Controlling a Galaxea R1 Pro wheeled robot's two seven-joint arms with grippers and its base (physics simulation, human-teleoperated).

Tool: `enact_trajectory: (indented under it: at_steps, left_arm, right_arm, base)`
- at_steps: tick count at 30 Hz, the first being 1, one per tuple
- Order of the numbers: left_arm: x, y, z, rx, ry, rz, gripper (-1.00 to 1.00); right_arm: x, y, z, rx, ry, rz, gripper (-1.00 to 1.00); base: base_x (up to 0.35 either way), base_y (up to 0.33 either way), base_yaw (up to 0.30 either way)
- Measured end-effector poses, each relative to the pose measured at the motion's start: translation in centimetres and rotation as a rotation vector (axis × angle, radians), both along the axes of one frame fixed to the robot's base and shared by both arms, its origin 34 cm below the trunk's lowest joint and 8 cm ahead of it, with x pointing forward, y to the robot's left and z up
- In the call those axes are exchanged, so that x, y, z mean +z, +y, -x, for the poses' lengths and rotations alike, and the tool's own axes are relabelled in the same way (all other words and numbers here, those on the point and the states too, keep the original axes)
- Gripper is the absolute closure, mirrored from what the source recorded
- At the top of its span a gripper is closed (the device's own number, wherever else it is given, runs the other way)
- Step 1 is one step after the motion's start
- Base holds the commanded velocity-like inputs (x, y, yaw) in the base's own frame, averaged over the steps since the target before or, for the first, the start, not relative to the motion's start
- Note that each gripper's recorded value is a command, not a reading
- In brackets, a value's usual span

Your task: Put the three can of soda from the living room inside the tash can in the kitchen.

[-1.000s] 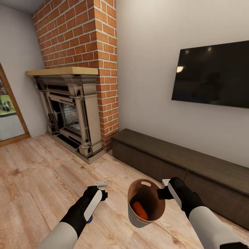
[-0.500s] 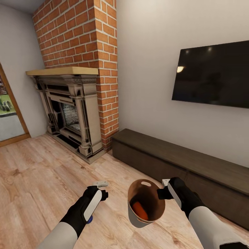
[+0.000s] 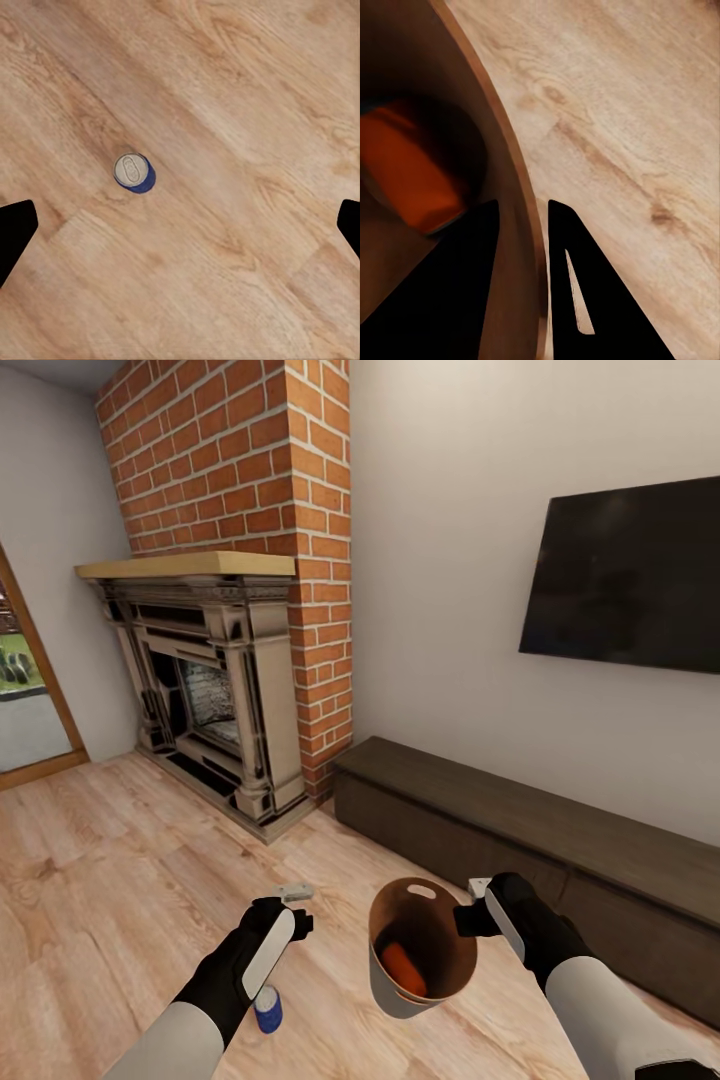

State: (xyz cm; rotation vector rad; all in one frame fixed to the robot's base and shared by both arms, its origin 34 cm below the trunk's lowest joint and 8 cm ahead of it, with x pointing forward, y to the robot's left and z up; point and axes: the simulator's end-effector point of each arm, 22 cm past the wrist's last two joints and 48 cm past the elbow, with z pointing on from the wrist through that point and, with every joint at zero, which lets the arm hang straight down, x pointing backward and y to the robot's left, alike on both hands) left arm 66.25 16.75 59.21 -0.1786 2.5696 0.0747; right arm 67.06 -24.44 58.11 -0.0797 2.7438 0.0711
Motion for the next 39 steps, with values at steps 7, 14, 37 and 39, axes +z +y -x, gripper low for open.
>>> enact_trajectory:
  at_steps: [7,14,37,39]
  left_arm:
    - [0.0,0.01,-0.01,0.0,0.0,-0.001,-1.0]
    - [0.01,0.01,-0.01,0.0,-0.001,0.0,-1.0]
    - [0.13,-0.11,-0.19,0.004,-0.011,0.005,-1.0]
    - [0.13,-0.12,-0.19,0.004,-0.011,0.005,-1.0]
  right_arm:
    - [-0.01,-0.15,0.0,0.001,0.0,0.007,1.0]
    - [-0.01,-0.02,0.0,0.003,0.0,0.004,1.0]
    - [-0.01,0.16,0.0,0.006,0.0,0.005,1.0]
    - [0.0,0.23,0.0,0.005,0.0,0.002,1.0]
  base:
    - [0.197,0.058,0.0]
    - [0.292,0.132,-0.002]
    - [0.145,0.049,-0.206]
    - [0.002,0.132,-0.024]
